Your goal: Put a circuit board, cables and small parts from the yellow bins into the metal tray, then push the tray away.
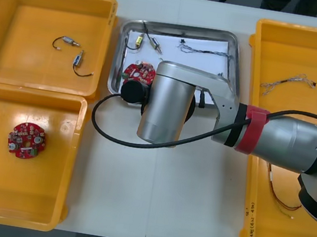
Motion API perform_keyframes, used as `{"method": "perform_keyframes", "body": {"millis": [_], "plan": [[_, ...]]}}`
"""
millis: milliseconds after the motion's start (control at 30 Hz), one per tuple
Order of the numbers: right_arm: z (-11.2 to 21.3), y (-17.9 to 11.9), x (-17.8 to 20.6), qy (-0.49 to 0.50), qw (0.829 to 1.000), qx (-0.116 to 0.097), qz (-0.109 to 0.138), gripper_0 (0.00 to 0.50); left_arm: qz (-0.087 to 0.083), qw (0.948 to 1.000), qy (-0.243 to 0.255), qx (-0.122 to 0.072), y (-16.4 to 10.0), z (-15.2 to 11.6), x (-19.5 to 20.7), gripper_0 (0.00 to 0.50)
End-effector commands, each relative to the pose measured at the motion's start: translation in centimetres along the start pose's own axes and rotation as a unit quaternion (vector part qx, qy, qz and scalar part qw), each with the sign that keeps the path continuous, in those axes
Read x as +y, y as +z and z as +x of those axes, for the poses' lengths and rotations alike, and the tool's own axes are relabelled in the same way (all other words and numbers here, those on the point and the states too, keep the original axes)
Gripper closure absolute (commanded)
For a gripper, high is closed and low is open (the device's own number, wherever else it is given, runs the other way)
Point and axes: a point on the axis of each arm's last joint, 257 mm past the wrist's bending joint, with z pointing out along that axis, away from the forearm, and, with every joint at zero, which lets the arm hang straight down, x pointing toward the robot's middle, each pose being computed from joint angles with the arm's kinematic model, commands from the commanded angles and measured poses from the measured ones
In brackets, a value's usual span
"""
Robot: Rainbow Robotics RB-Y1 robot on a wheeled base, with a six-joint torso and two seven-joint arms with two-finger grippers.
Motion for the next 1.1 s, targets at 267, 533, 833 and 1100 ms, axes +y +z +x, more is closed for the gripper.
{"method": "perform_keyframes", "body": {"millis": [267, 533, 833, 1100], "plan": [[-3.3, -0.2, -6.3, 0.024, 0.998, -0.043, 0.046, 0.5, -0.022, 0.9993, 0.032, -0.003, -1.0, -0.2, 1.7, 0.0], [-3.8, 1.2, -8.2, 0.033, 0.996, -0.057, 0.06, 0.5, -0.022, 0.9993, 0.032, -0.003, -1.0, -0.2, 1.7, 0.0], [-3.7, 2.2, -10.1, 0.04, 0.994, -0.065, 0.073, 0.5, -0.022, 0.9993, 0.032, -0.003, -1.0, -0.2, 1.7, 0.0], [-3.7, 2.8, -11.2, 0.044, 0.993, -0.079, 0.081, 0.5, -0.022, 0.9993, 0.032, -0.003, -1.0, -0.2, 1.7, 0.0]]}}
